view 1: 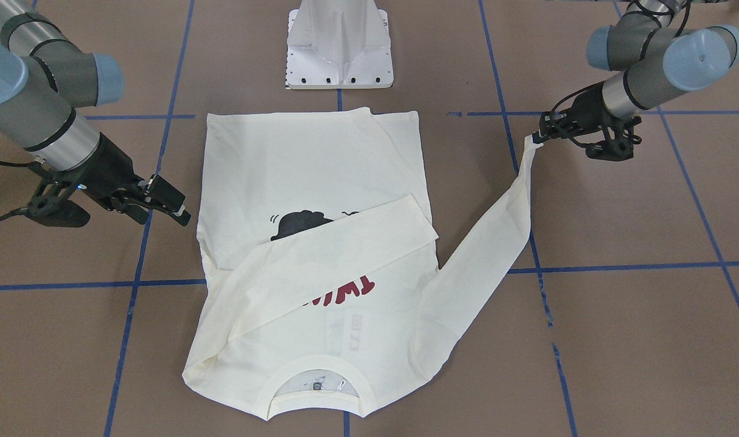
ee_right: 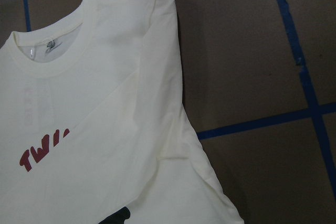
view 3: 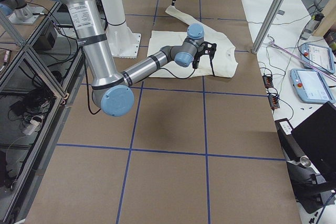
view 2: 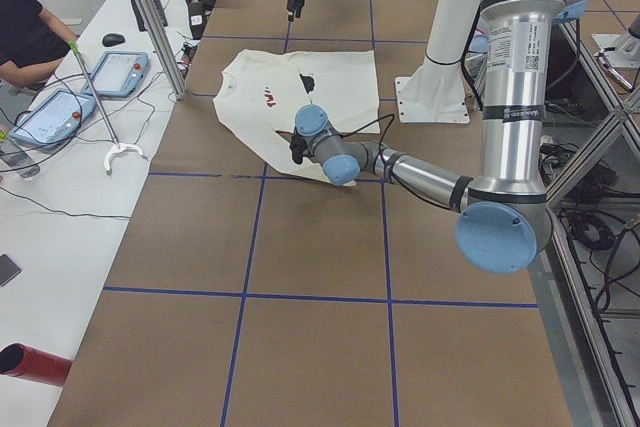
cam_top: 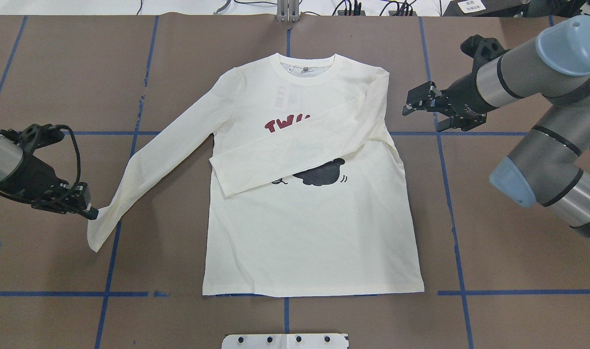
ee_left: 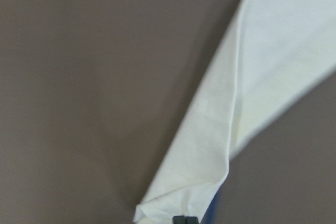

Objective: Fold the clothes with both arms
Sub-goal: 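Grasp the sleeve nearest the left gripper and fold it across the shirt front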

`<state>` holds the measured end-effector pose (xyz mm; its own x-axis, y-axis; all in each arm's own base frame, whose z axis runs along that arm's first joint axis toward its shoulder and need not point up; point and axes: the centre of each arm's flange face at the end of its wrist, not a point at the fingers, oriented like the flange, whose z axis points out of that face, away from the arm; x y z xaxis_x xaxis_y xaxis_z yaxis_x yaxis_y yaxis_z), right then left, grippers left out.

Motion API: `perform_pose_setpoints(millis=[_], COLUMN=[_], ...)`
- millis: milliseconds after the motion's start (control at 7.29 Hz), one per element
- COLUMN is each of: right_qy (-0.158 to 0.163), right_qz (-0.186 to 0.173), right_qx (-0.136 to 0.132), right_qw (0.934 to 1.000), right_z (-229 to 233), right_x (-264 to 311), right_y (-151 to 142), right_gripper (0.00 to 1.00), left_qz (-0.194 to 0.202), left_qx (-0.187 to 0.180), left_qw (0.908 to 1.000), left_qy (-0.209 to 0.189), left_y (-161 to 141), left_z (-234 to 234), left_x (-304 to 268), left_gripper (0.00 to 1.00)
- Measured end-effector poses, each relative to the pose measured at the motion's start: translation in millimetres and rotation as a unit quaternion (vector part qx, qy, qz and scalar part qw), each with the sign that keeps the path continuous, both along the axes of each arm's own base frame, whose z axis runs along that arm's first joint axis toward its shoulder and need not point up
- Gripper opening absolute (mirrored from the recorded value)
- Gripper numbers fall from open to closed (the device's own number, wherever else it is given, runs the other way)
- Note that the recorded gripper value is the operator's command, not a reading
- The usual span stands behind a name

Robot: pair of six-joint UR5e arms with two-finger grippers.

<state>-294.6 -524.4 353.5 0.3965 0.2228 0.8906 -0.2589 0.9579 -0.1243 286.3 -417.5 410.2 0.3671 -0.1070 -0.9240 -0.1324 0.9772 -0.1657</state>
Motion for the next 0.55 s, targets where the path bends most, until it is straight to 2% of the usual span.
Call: perform_pose_setpoints(millis=[274, 549], right_qy=[0.006, 0.015], right_qz=[-0.015, -0.022], right_qx=[0.011, 0.023], right_qw=[0.9998, 0.9994], right_z=[33, 63], right_x=[53, 91], right_y=[-7, -6], right_gripper=[1.00, 1.00], left_qz=[-0.069, -0.131], left_qx=[-0.022, -0.022], left_qw=[0.9960, 0.9878], left_qy=[0.051, 0.082], left_y=[-61, -126], left_z=[-139, -256], left_x=[42, 97], left_gripper=[0.00, 0.00])
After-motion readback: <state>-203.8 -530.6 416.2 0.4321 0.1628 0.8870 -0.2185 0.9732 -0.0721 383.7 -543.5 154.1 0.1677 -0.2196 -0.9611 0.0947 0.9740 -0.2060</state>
